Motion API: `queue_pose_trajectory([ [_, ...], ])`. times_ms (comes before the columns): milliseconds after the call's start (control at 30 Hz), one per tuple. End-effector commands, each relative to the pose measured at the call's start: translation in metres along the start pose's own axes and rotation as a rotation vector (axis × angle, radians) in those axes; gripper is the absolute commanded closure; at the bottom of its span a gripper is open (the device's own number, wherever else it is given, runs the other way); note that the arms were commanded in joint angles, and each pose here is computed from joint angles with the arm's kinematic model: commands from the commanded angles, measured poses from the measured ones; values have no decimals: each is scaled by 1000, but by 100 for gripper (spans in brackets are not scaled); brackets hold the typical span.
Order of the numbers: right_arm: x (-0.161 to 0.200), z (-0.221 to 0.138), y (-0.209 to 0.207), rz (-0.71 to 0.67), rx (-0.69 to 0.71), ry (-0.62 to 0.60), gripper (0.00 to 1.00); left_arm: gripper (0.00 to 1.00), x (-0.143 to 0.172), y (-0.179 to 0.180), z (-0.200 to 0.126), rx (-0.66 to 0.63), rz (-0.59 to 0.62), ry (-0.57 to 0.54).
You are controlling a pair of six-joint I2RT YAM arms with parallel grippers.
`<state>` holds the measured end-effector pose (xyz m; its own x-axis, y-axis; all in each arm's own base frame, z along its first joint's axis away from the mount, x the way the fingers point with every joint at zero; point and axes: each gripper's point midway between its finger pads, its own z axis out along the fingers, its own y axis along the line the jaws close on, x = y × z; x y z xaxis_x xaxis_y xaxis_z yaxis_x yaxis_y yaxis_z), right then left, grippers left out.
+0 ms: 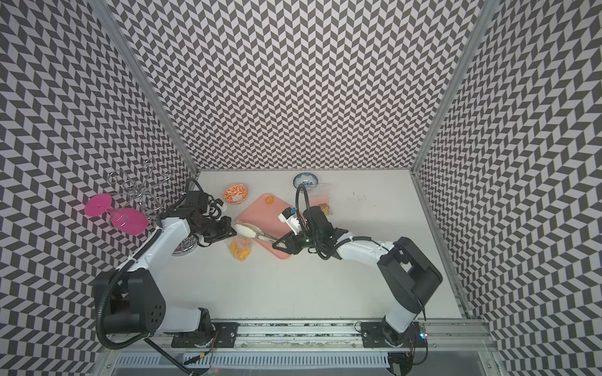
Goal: Put the cookies into a resealable bag to prevent moisture
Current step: Place the cookie in the ziploc bag.
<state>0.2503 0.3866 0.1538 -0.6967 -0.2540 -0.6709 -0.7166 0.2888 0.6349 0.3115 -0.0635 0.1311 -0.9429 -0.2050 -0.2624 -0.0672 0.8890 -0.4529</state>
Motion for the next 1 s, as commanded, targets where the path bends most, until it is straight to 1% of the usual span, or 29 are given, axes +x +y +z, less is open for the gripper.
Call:
queue_pose_trajectory([
  [0, -23, 3, 18, -54, -81, -74, 74, 100, -7, -11, -13, 38, 27, -38],
  [167, -22, 8, 19, -31, -101, -77, 73, 100, -7, -11, -16, 53, 14, -47],
  [267, -20, 10, 13, -15, -80, -75, 67, 100, -8, -11, -20, 68, 6, -56],
  [600, -27, 10, 10, -6, -56, -94, 57, 100, -7, -19, -26, 113, 2, -62],
  [967, -37, 4, 10, -21, -21, -116, 57, 100, -8, -21, -29, 127, 0, -69],
])
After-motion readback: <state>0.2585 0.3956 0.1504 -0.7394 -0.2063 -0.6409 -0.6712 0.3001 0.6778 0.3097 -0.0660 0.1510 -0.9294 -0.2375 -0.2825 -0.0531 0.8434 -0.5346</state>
